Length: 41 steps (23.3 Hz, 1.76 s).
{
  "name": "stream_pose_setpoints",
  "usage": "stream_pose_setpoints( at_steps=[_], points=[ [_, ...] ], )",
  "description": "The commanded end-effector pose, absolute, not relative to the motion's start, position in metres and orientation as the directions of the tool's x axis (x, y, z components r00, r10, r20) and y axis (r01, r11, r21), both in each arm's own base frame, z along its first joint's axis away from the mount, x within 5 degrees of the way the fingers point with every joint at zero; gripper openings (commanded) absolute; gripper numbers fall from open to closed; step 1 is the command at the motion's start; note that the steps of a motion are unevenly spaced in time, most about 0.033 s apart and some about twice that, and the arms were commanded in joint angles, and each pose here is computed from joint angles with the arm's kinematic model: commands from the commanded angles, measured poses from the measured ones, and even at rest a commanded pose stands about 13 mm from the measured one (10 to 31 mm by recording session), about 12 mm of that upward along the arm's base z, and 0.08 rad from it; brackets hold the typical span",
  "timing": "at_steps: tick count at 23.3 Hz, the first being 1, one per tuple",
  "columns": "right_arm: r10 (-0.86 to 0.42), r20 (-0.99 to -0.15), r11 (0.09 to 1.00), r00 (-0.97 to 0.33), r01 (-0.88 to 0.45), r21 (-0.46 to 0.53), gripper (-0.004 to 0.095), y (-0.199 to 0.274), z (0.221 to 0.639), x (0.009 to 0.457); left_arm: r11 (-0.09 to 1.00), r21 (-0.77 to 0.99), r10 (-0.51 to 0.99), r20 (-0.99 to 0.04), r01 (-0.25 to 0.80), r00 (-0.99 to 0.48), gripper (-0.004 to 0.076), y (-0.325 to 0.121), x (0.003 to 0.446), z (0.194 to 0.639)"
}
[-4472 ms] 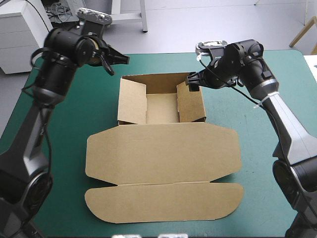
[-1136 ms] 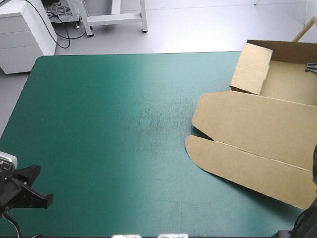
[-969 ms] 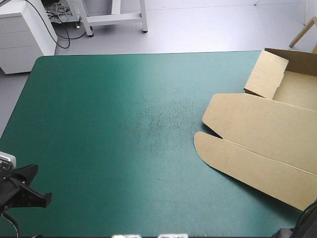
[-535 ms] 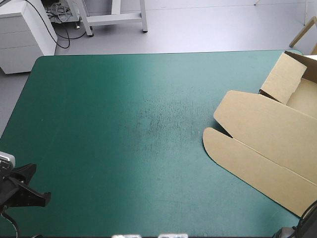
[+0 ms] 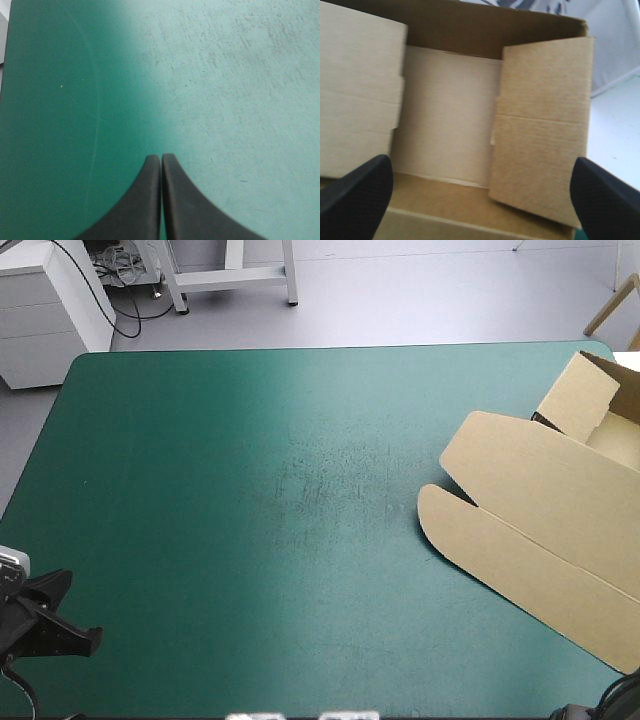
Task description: Fold the box
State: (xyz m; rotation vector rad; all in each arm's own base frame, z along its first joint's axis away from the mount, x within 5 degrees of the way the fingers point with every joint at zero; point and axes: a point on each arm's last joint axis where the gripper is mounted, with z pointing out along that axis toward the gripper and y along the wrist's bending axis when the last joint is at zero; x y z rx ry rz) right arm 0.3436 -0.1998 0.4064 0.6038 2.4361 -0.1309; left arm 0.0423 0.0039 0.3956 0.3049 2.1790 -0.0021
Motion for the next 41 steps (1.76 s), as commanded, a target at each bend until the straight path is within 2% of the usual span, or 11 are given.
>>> stream_pose_setpoints(
  at_steps=[1,6,7,11,14,19,21,27,32,35,41],
  points=[
    [0.305,-0.706,0.928,-0.639,0.366,0.069,0.0790,-0.159,0.455,0.317,0.972,0.131,0.221,-0.783,0.194,-0.581,-0.0010,0.008,0.041,0.398],
    [0.081,-0.712,0.996,-0.697,0.089,0.026,0.0043,-0.063,0.464,0.297,0.972,0.131,0.221,-0.783,0.193,-0.581,-0.0010,0.008,0.041,0.398],
    [0.039,-0.713,0.999,-0.700,0.029,0.026,-0.0006,-0.044,0.465,0.295,0.972,0.131,0.221,-0.783,0.193,-0.581,-0.0010,0.008,0.041,0.398],
    [-0.093,-0.677,0.992,-0.730,-0.130,0.003,-0.0004,0.005,0.452,0.283,0.983,0.094,0.168,-0.792,0.156,-0.587,-0.0010,0.009,0.041,0.399],
    [-0.121,-0.674,0.989,-0.728,-0.149,-0.016,-0.0004,0.014,0.440,0.269,0.988,0.084,0.146,-0.806,0.132,-0.574,-0.0010,0.012,0.036,0.399],
    [-0.089,-0.757,0.984,-0.648,-0.177,0.035,-0.0004,0.022,0.427,0.232,0.991,0.070,0.120,-0.860,0.117,-0.497,-0.0010,0.022,0.019,0.394],
    [-0.083,-0.812,0.980,-0.578,-0.193,0.037,-0.0004,0.022,0.423,0.206,0.992,0.039,0.088,-0.892,0.118,-0.444,-0.0010,0.025,0.011,0.383],
    [-0.093,-0.892,0.980,-0.442,-0.200,-0.003,-0.0004,0.019,0.417,0.152,0.988,0.014,0.069,-0.933,0.155,-0.352,-0.0010,0.026,0.001,0.353],
    [-0.087,-0.924,0.982,-0.372,-0.187,-0.017,-0.0004,0.017,0.394,0.122,0.982,-0.002,0.058,-0.948,0.188,-0.314,-0.0010,0.023,0.001,0.327],
    [-0.075,-0.935,0.985,-0.347,-0.174,-0.014,-0.0004,0.015,0.363,0.105,0.979,-0.001,0.057,-0.959,0.202,-0.278,-0.0010,0.021,0.003,0.307],
    [-0.017,-0.962,0.987,-0.271,-0.156,0.026,-0.0004,0.014,0.325,0.079,0.977,0.015,0.070,-0.964,0.211,-0.256,-0.0010,0.020,0.004,0.290]
  ],
)
